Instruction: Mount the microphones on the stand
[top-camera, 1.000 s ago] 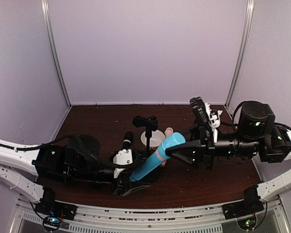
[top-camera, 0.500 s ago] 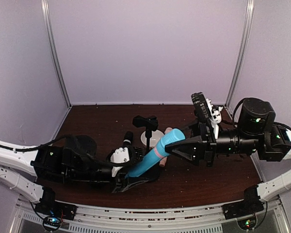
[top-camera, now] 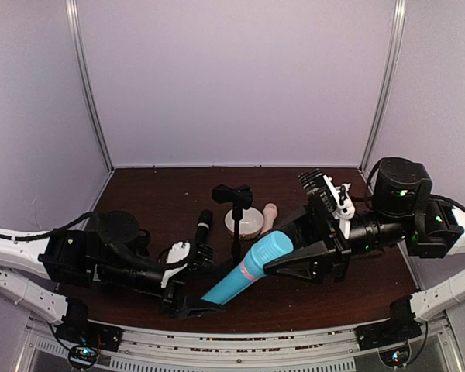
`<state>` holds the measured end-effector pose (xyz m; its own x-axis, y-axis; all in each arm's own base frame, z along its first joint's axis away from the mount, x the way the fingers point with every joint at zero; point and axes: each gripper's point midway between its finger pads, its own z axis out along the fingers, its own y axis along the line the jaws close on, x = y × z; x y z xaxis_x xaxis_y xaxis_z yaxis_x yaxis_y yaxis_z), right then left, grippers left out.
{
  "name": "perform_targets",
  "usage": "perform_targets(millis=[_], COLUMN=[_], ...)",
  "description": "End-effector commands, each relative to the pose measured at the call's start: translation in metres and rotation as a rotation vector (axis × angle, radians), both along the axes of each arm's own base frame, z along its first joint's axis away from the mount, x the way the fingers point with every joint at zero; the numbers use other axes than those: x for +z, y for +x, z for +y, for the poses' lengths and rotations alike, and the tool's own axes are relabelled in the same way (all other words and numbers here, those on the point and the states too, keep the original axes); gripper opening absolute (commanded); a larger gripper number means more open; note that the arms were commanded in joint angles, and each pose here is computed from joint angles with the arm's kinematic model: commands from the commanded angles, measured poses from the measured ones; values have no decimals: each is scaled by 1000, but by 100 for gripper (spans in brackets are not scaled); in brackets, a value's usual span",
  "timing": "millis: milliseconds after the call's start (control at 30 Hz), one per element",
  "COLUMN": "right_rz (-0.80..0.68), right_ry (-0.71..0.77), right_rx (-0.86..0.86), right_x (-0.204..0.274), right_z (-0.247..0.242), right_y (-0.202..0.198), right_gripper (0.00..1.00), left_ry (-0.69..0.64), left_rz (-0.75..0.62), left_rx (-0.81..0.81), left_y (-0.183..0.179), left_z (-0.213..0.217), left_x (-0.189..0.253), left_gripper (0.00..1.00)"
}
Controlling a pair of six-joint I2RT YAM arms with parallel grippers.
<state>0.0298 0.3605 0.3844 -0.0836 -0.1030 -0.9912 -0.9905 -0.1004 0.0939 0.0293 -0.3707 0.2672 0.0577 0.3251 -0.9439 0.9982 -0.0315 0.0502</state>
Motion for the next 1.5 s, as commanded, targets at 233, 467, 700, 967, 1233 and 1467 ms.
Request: perform_targets(millis=[233,467,700,967,1233,1467], right_rz=[-56,-75,-104,1,140,150], right_ry=[39,6,-22,-25,-108,-119], right_rx=[96,92,33,-204,-270,-286], right_x=[18,5,-3,-4,-19,-19], right_z=[5,9,7,2,22,25], right_y=[-13,-10,0,39,53,57], right_gripper=[29,32,71,87,84,52], left_ry=[3,9,-7,-13,31,32], left_rz=[68,87,79,9,-44,-63], left_rx=[-149,-186,-185,6,126,217], left_y=[-21,-23,-20,15,38,54], left_z=[-4,-11,-12,-6,-6,-3], left_x=[-3,-6,-3,-1,-5,-5], left_gripper=[31,9,0,0,0,0])
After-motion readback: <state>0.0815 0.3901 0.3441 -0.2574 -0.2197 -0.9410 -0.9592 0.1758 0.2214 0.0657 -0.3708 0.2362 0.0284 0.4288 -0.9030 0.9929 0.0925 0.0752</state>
